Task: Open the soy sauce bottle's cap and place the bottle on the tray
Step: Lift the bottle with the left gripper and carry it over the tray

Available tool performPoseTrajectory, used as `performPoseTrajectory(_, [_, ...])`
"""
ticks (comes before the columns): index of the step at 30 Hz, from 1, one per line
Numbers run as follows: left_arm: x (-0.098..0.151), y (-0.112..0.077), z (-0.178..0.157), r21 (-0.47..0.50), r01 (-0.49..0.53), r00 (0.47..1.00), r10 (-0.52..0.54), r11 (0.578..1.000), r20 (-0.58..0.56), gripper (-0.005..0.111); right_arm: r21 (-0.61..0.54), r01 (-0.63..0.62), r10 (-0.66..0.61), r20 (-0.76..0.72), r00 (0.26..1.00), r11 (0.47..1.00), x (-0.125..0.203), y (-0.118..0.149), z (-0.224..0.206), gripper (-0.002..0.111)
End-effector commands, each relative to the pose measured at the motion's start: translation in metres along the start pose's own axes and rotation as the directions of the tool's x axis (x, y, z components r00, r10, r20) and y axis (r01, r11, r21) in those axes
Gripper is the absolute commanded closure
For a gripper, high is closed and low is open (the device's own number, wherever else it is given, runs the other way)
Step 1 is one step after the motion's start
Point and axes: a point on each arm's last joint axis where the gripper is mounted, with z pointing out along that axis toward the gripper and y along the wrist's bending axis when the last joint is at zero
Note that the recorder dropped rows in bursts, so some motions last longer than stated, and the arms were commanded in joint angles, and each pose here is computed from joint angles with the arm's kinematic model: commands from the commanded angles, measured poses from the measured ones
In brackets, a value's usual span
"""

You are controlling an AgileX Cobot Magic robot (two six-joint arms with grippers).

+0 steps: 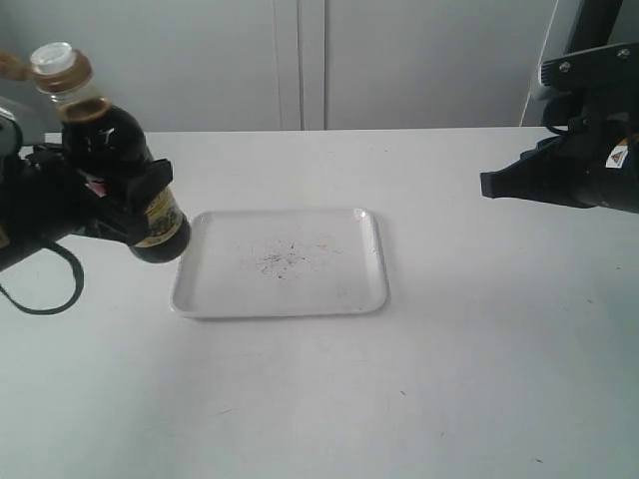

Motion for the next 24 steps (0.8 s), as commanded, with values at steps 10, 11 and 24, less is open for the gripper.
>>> performPoseTrajectory(10, [-0.017, -0.027, 0.065, 0.096, -0.014, 0.999, 0.010, 0.995, 0.045, 0.107, 0.006, 0.000, 0.000, 0.011, 1.000, 1.000, 0.000, -0.002, -0.001, 0.108])
performPoseTrajectory(11, [-0.017, -0.028, 0.068, 0.099, -0.016, 0.999, 0.012, 0.995, 0.038, 0.107, 0.006, 0.000, 0.000, 0.013, 1.000, 1.000, 0.000, -0.002, -0.001, 0.108])
performPoseTrajectory(24, [-0.009, -0.051, 0.116, 0.166, -0.015, 1.000, 0.012, 0.986, 0.020, 0.107, 0.007, 0.000, 0.000, 0.019, 1.000, 1.000, -0.001, -0.002, -0.001, 0.108])
